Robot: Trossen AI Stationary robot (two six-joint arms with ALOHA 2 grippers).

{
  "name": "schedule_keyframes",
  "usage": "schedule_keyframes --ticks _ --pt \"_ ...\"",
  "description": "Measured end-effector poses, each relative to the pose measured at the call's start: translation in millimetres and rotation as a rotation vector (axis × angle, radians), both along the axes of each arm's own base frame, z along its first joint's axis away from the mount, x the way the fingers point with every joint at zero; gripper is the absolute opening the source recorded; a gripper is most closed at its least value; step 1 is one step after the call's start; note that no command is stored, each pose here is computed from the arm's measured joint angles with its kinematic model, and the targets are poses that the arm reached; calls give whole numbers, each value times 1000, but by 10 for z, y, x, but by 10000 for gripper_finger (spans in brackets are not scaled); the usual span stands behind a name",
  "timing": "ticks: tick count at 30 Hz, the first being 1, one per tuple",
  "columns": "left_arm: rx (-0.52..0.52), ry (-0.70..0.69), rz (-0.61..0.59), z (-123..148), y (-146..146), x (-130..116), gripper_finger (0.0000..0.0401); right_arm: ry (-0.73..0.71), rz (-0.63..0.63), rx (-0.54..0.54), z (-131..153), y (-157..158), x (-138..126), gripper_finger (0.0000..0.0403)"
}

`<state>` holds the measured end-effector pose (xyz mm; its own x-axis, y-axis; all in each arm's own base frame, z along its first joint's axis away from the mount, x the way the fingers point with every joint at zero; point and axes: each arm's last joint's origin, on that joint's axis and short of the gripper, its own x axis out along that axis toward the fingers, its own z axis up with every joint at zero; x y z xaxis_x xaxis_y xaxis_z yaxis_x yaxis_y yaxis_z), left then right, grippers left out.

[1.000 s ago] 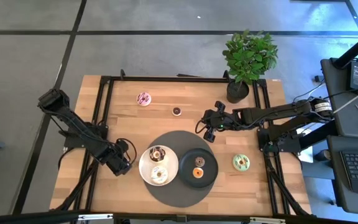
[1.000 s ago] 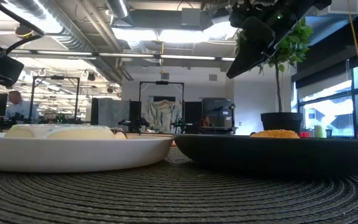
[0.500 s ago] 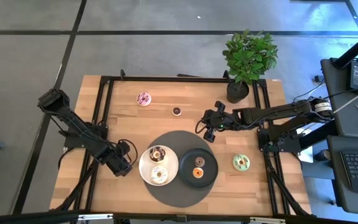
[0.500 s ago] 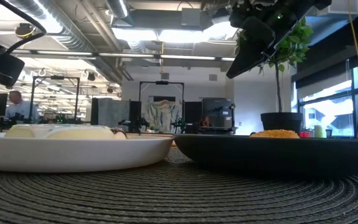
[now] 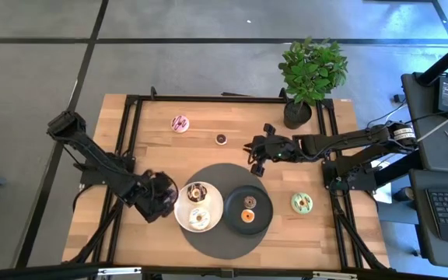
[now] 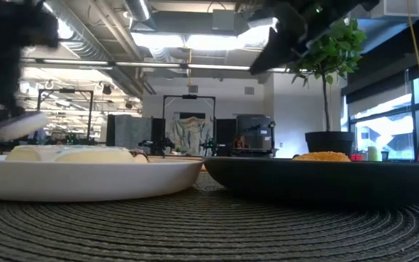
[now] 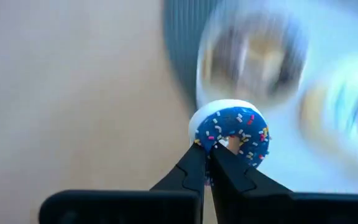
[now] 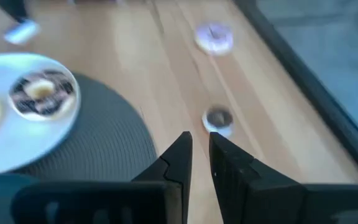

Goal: Pick & Place donuts
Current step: Put the small violet donut on the black plate

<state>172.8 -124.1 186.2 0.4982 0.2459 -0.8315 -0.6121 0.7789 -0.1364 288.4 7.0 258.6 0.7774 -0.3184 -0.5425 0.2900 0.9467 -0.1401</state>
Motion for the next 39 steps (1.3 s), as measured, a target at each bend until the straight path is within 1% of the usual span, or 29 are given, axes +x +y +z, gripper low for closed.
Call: schedule_keyframes --ticks 3,6,9,12,14,17,20,23,25,31,39 --pt "244 -217 44 125 63 139 9 -75 77 -29 67 17 64 60" --pt "474 -412 136 244 123 267 9 -136 138 -46 91 34 139 69" --pt "650 -498 212 355 175 386 9 -179 164 -81 63 46 236 95" --pt "735 -513 257 454 227 499 10 -257 163 -90 31 53 359 131" --pt "765 -502 260 506 262 560 11 -328 161 -93 13 59 449 153" --pt "783 -484 235 559 298 625 12 -379 198 -149 -55 72 563 179" --pt "788 -477 201 596 310 663 11 -405 220 -200 -147 101 657 195" --pt "795 -481 195 621 306 676 12 -441 221 -206 -212 115 721 203" --pt "801 -480 193 630 305 679 12 -463 228 -204 -248 121 756 205" --pt "803 -479 192 632 304 680 11 -575 318 -179 -271 153 828 200" --pt "801 -480 188 632 303 681 10 -587 324 -180 -262 166 1019 169"
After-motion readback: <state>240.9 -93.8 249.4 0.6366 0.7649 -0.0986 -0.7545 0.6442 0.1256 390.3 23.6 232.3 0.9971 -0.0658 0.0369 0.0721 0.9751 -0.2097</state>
